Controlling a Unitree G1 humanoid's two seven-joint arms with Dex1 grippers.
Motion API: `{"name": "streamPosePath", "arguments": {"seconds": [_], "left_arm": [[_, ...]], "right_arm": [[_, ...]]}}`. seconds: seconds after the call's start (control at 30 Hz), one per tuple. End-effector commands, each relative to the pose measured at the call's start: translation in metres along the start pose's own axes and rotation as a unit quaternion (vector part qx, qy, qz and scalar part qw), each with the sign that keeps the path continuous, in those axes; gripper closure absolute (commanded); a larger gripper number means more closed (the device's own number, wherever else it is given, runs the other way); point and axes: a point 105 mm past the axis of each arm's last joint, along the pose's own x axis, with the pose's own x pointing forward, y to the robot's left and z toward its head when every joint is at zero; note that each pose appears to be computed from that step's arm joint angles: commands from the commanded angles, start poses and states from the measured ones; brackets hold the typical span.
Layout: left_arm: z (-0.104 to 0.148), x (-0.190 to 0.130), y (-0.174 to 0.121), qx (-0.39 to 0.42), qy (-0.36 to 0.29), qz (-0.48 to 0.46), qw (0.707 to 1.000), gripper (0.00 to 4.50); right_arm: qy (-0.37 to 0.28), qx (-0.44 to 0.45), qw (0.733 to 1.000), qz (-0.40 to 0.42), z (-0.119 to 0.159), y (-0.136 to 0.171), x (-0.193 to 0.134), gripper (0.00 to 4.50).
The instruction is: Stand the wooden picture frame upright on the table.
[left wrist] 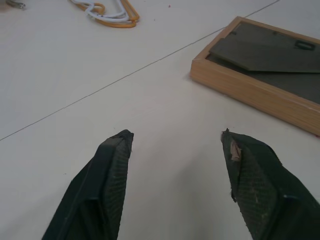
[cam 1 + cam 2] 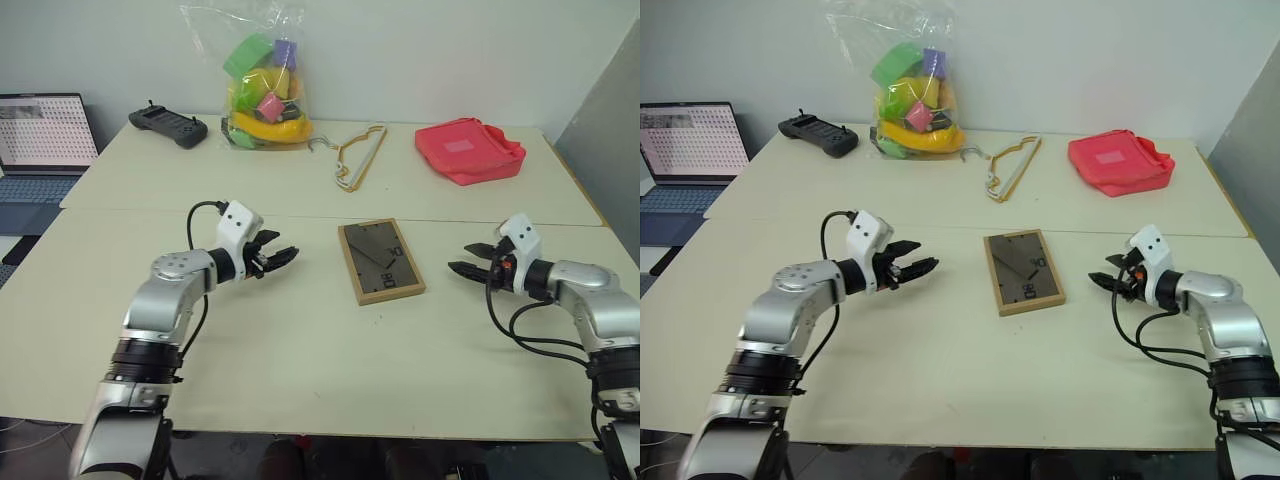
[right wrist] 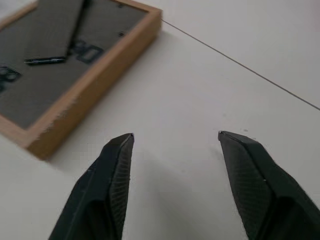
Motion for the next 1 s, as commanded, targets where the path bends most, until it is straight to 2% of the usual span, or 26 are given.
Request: {"name": "streamPosePath", "arguments": {"seconds": [0.03, 0.2, 0.27, 0.33, 0.43, 0.57, 0.87, 1.0], "left_arm": [[0.004, 0.021, -0.011, 0.002, -0.010, 0.021, 1.000, 2.42], [-0.002, 0.046, -0.039, -0.015, -0.011, 0.013, 1.000, 3.64], [-0.005, 0.053, -0.051, -0.017, -0.008, -0.002, 1.000, 4.08], [-0.008, 0.059, -0.065, -0.018, -0.001, -0.020, 1.000, 4.48], [-0.009, 0.062, -0.083, -0.011, 0.008, -0.048, 0.999, 4.48], [-0.014, 0.054, -0.090, -0.002, 0.024, -0.066, 0.998, 4.48], [-0.038, -0.004, -0.093, 0.042, 0.094, -0.107, 0.989, 4.48], [-0.041, -0.028, -0.096, 0.053, 0.115, -0.127, 0.984, 4.48]], "right_arm": [[-0.024, -0.027, 0.999, -0.040, 0.011, -0.009, 0.007, 2.69], [-0.038, -0.027, 0.999, -0.021, 0.013, 0.010, 0.020, 4.08], [-0.040, -0.028, 0.999, -0.005, 0.012, 0.020, 0.024, 4.50], [-0.042, -0.030, 0.999, 0.017, 0.013, 0.034, 0.029, 4.50], [-0.038, -0.019, 0.997, 0.059, 0.013, 0.062, 0.034, 4.50], [-0.042, -0.012, 0.995, 0.094, 0.015, 0.089, 0.035, 4.50], [-0.035, -0.008, 0.984, 0.172, 0.019, 0.137, 0.020, 4.50], [-0.026, -0.012, 0.981, 0.192, 0.018, 0.152, 0.016, 4.50]]}}
